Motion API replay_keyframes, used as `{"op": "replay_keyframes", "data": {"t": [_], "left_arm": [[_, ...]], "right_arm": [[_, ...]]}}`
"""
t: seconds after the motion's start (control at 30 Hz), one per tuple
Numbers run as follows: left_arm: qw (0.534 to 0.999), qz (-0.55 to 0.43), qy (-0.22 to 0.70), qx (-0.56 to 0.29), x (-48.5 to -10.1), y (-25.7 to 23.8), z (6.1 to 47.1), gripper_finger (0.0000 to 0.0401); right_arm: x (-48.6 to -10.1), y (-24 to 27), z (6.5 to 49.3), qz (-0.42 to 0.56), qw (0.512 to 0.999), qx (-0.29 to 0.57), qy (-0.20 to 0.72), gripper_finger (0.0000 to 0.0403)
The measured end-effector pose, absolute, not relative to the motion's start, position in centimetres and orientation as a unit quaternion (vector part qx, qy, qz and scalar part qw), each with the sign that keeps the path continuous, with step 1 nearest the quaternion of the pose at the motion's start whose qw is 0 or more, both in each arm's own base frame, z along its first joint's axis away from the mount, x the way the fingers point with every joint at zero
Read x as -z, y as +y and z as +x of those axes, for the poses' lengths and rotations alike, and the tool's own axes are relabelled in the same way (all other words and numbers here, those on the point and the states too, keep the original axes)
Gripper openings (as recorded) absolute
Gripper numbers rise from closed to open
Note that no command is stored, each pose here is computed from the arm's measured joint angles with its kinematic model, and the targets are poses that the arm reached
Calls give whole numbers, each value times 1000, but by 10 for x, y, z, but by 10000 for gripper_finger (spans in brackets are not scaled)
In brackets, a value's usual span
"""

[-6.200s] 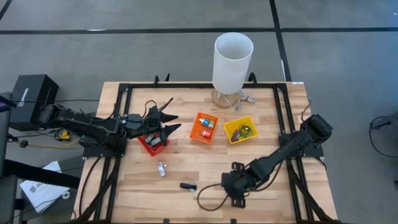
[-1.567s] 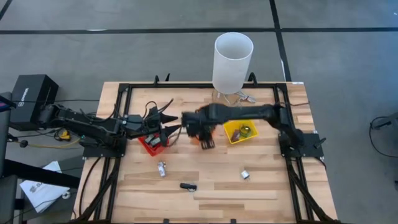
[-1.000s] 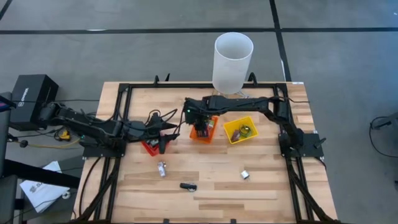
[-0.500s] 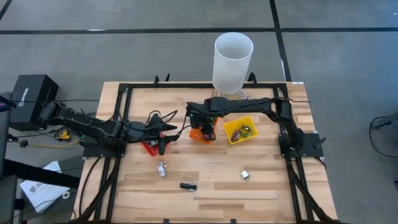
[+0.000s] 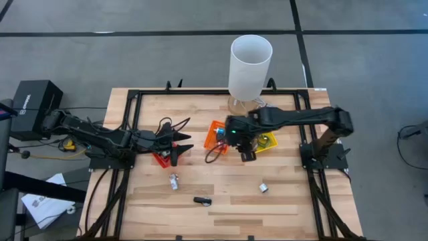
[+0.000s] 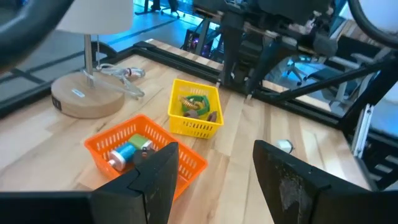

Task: Pick & Place Office items
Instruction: Put the black wrist watch into the yellow bin

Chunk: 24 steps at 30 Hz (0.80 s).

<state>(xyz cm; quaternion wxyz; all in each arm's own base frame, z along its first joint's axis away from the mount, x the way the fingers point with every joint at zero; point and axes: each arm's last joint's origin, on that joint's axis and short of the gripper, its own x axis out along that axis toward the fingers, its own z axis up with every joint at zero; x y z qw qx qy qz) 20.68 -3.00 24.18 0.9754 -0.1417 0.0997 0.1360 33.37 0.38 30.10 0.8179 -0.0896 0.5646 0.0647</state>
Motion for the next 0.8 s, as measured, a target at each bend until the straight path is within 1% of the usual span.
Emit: {"op": "replay_keyframes", "data": {"t": [0.17, 0.27, 0.37, 0.5, 0.63, 0.73, 0.8], "left_arm": [[971, -169, 96, -139, -242, -30, 207, 204], [971, -169, 96, -139, -242, -30, 207, 204], [971, -169, 96, -140, -242, -30, 207, 204], [972, -163, 97, -139, -242, -30, 207, 204], [976, -154, 105, -111, -241, -32, 207, 204], [977, -166, 112, -77, -241, -34, 207, 204], [977, -168, 112, -67, -242, -35, 207, 204]], "right_arm": [[-272, 15, 312, -69, 857, -54, 508, 152], [-256, 23, 301, -57, 860, -55, 504, 153], [-248, 31, 300, -39, 872, -53, 486, 153], [-245, 43, 316, -17, 907, -56, 417, 152], [-232, 50, 332, -28, 913, -68, 402, 153], [-222, 52, 345, -12, 915, -61, 399, 152], [-212, 53, 351, -6, 905, -58, 422, 151]]}}
